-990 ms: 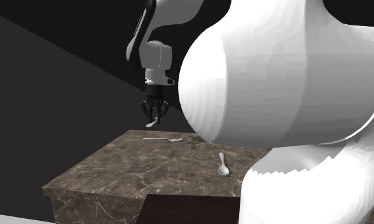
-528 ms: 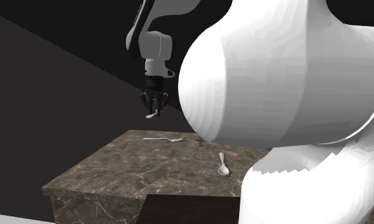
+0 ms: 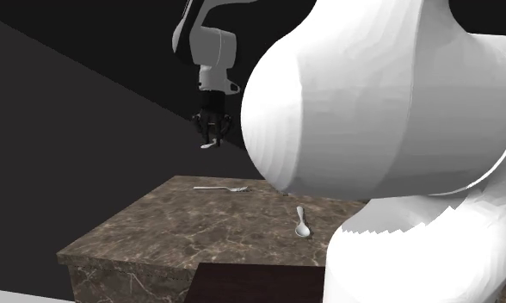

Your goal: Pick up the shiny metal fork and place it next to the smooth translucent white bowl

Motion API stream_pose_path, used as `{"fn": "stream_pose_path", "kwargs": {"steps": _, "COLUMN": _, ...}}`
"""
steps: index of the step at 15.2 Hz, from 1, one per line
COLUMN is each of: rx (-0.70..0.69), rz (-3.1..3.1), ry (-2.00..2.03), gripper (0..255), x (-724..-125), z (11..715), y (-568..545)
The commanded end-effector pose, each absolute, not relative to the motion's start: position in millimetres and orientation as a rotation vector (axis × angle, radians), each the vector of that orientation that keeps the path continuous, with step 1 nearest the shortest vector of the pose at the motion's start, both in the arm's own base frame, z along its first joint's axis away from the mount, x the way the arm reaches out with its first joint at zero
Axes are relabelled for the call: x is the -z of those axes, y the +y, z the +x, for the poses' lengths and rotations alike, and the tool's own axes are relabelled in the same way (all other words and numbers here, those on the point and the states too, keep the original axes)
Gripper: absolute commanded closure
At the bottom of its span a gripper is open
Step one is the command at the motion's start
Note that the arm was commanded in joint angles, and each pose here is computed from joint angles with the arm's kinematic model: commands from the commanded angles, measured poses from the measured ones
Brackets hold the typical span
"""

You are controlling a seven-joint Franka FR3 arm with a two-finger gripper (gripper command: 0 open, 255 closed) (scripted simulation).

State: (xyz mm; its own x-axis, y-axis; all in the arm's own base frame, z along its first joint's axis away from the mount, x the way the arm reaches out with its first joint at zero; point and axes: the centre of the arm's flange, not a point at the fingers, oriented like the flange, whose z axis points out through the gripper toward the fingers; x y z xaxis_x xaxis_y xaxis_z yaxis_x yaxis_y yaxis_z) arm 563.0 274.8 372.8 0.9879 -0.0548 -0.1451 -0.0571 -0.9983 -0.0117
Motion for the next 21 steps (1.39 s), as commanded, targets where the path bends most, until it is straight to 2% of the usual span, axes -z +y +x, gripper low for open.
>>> {"fn": "stream_pose_path", "kwargs": {"steps": 1, "rx": -0.227, "rz": -3.116, "ry": 0.088, "gripper": 255, "x": -372.7, "z": 554.9, "y": 252.5}}
{"fn": "stream_pose_path", "kwargs": {"steps": 21, "rx": -0.227, "rz": -3.116, "ry": 0.088, "gripper": 255, "x": -373.2, "z": 452.4, "y": 9.3}}
